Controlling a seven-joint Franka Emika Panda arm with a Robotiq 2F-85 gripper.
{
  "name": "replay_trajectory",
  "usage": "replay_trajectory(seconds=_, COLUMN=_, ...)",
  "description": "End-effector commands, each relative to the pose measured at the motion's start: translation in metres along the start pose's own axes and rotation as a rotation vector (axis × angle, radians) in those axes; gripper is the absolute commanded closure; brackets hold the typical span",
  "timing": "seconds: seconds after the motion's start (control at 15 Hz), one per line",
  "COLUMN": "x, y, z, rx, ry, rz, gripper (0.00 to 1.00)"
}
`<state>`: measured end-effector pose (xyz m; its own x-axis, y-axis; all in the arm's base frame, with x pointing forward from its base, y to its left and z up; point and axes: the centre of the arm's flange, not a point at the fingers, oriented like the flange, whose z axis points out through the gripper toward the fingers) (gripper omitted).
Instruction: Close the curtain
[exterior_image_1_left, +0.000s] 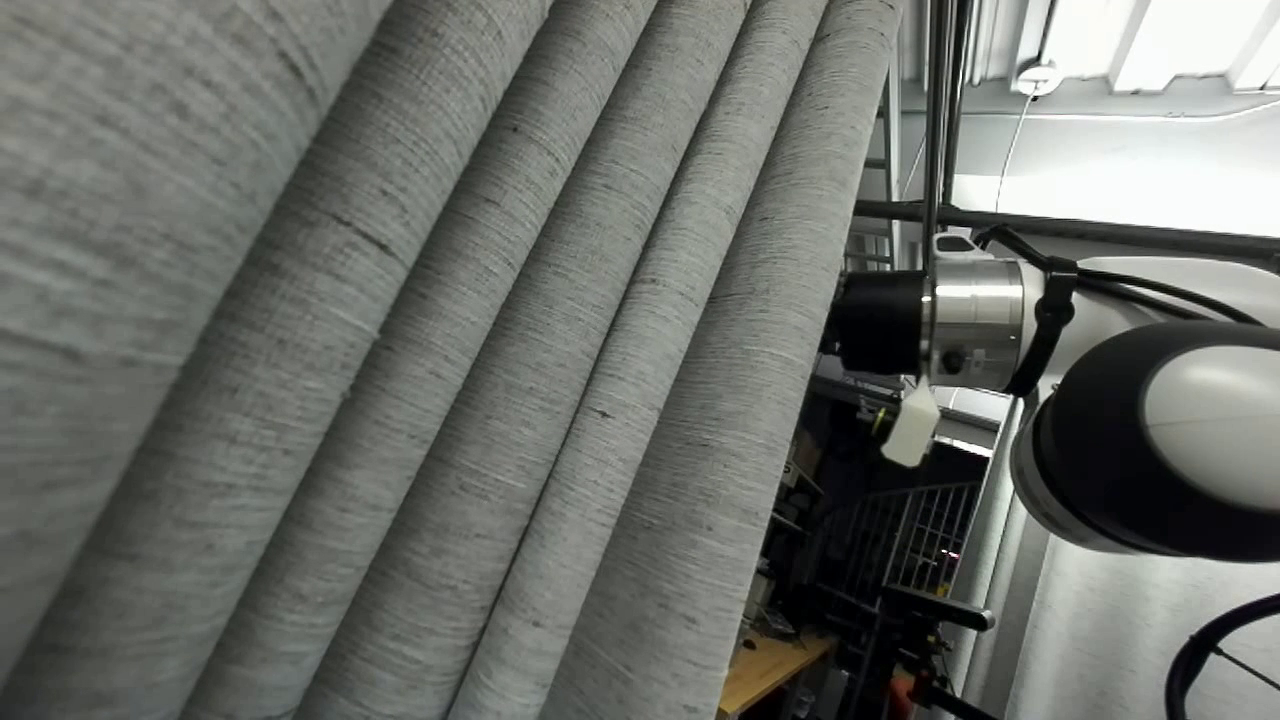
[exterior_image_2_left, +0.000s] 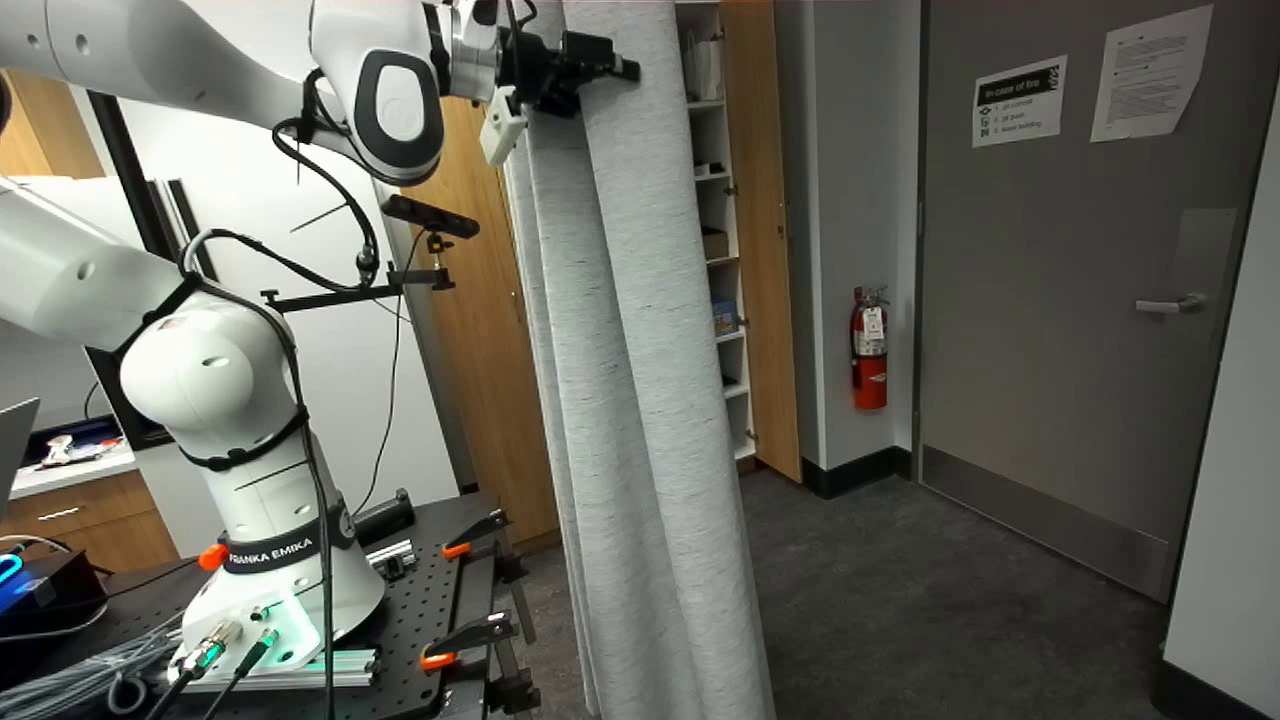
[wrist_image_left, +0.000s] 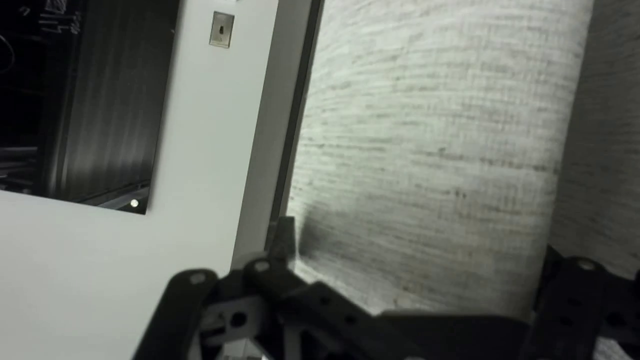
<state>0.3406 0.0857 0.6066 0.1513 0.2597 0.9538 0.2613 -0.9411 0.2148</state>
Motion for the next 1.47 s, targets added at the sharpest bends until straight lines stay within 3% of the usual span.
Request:
replay_trajectory(seconds=0.0, x=0.015, y=0.001, z=-0.005, rx=-0.07, ry=0.075, rz=0.005, gripper=0.0)
replay_trajectory(seconds=1.07, x=0.082, y=-0.004, z=-0.001, rx=-0.192, ry=0.277, rz=0.141, gripper=0.0)
replay_trajectory(seconds=1.13, x=0.083, y=-0.004, z=0.0, rx=-0.197, ry=0.282, rz=0.145, gripper=0.04)
replay_trajectory(seconds=1.2, x=0.085, y=-0.006, z=0.002, rx=-0.205, ry=0.287, rz=0.146, gripper=0.26)
replay_trajectory(seconds=1.33, x=0.085, y=-0.006, z=0.006, rx=-0.218, ry=0.292, rz=0.142, gripper=0.3)
replay_trajectory(seconds=1.4, x=0.084, y=-0.005, z=0.008, rx=-0.225, ry=0.291, rz=0.14, gripper=0.38)
